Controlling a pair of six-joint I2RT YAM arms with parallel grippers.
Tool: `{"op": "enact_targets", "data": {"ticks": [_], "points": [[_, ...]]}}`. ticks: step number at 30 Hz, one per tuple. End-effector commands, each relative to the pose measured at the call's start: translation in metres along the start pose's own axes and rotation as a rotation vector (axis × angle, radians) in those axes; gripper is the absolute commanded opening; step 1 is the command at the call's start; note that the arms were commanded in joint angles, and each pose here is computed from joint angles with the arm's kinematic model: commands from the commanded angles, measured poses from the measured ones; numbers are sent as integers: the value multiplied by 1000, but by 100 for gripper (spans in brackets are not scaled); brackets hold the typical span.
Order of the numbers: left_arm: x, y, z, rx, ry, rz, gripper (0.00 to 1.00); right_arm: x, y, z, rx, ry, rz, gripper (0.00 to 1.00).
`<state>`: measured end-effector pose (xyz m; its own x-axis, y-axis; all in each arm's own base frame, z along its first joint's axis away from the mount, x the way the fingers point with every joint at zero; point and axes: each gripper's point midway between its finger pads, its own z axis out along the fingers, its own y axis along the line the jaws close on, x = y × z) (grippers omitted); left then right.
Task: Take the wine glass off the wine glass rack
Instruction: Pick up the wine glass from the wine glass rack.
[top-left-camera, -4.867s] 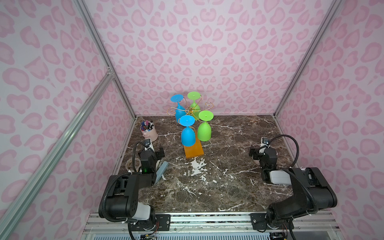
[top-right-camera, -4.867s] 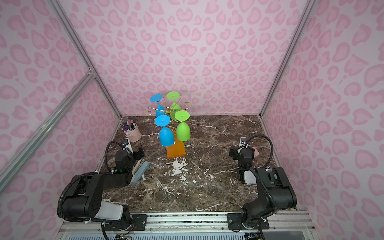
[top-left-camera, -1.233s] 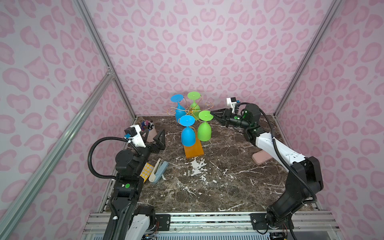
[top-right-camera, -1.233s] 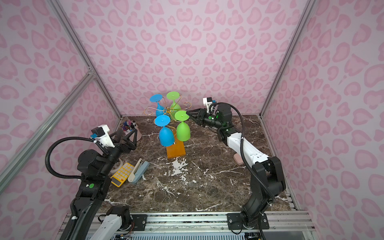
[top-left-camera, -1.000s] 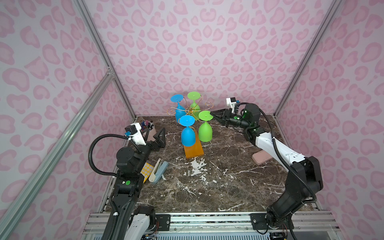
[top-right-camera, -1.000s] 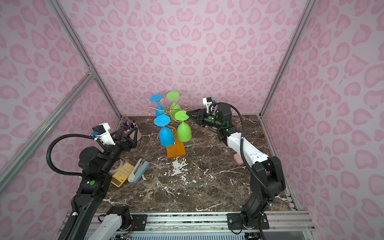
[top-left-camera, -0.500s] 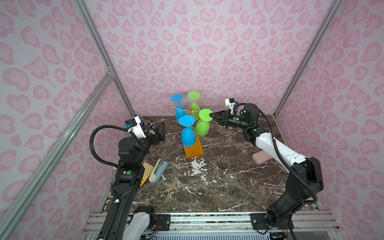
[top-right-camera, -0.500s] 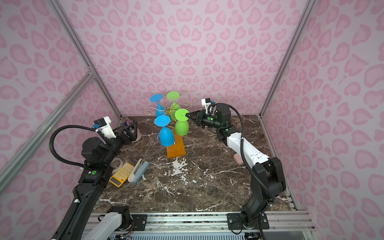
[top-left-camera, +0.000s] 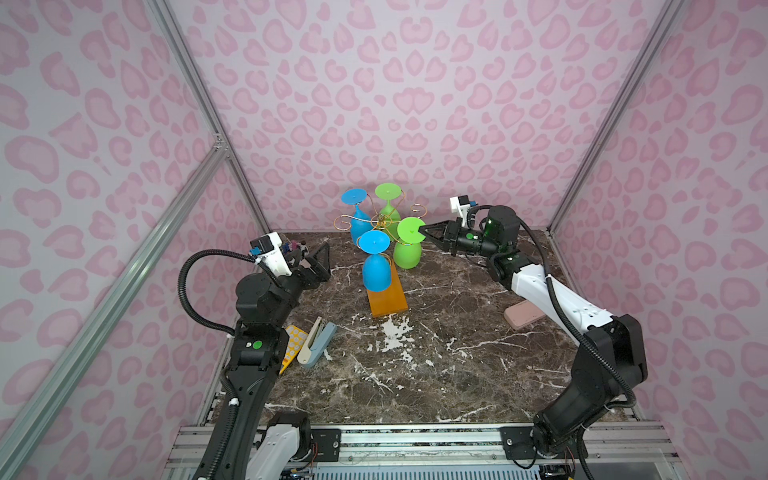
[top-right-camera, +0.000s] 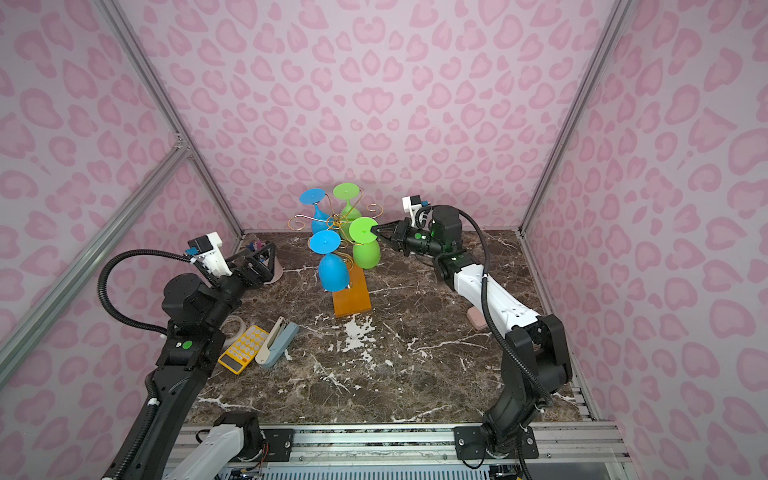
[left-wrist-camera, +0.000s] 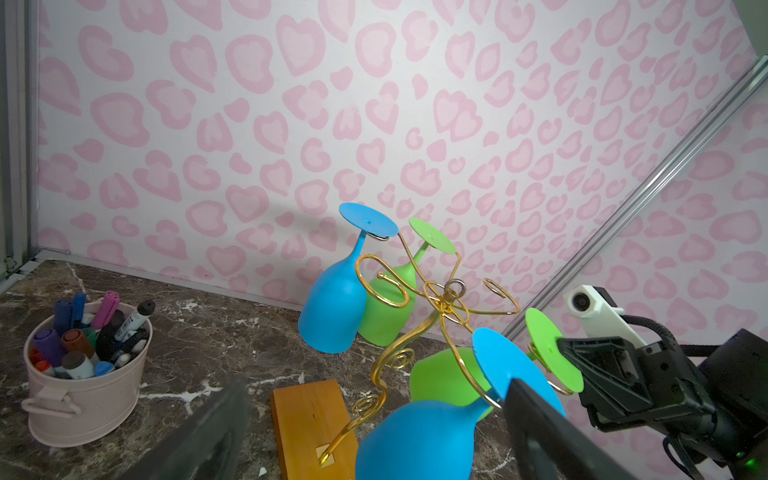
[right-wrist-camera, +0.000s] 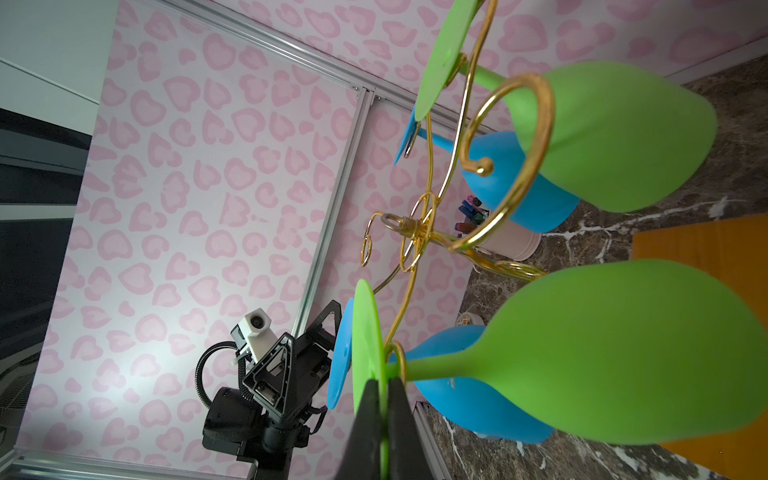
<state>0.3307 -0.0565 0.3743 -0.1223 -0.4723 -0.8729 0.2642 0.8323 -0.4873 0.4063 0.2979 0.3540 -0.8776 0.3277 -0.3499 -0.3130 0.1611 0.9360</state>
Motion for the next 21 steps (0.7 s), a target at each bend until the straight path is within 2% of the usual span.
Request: {"op": "enact_targets", "data": {"ticks": [1,21], "points": [[-10,-7,-2,22,-24,4,97,8,-7,0,23,31,26,0],[-10,-8,-3,25,-25,5,97,19,0,-1,26,79,70,0]]}}
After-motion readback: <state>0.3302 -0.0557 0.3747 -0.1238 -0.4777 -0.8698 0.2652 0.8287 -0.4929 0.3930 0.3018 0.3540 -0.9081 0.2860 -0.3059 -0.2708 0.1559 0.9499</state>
